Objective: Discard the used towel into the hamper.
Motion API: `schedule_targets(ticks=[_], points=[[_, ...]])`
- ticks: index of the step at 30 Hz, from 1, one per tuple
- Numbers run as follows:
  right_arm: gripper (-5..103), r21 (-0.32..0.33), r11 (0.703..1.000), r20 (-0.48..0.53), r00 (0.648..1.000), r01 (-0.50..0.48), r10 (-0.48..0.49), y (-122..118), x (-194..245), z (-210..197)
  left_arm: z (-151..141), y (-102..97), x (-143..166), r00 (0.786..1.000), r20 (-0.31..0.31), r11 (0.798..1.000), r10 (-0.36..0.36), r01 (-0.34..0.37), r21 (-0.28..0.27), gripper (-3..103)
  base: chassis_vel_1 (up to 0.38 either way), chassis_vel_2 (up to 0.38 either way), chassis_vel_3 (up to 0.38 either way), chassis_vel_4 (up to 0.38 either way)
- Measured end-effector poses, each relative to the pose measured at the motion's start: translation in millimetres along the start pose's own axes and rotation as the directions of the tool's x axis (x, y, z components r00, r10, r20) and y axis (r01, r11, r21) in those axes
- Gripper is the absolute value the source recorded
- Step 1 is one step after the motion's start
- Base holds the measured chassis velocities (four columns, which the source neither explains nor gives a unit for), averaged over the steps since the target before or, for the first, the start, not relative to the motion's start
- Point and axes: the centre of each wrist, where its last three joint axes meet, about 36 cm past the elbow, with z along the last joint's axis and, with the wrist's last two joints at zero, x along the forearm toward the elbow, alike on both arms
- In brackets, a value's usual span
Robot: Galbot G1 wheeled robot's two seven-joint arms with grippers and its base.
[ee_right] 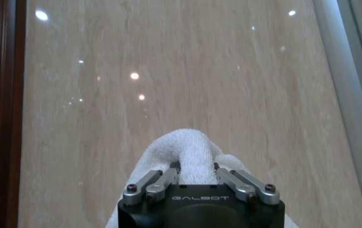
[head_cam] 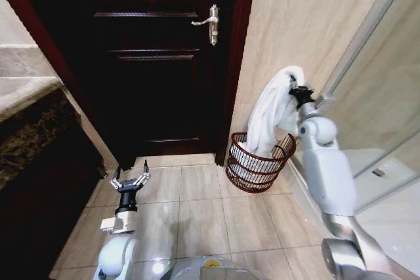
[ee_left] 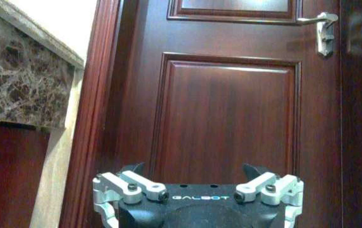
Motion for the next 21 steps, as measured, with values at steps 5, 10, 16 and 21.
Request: schedule_targets(ticks=[5, 10, 16, 21], points=[[18, -0.031, 1.000, -0.022, 1.000, -0.006, 0.005, 3.7, 3.9, 11.0, -0.2, -0.5, 0.1, 1.000, 0.001, 1.000, 0.004, -0.004, 0.000, 100, 0.000, 0.000, 0.000, 0.000], [18, -0.104, 0.994, -0.056, 0.998, -0.012, 0.006, 13.7, 8.6, 34.0, -0.7, -1.3, -1.3, 1.000, 0.005, 1.000, 0.011, -0.011, -0.001, 100, 0.000, 0.000, 0.000, 0.000], [18, -0.156, 0.987, -0.076, 0.997, -0.025, 0.013, 18.9, 8.8, 52.7, -1.3, -1.8, -2.0, 1.000, 0.008, 1.000, 0.013, -0.013, 0.000, 100, 0.000, 0.000, 0.000, 0.000], [18, -0.175, 0.983, -0.090, 0.995, -0.052, 0.037, 18.3, 11.7, 75.7, -0.5, -0.2, -1.9, 1.000, 0.017, 1.000, 0.011, -0.011, -0.003, 100, 0.000, 0.000, 0.000, 0.000]])
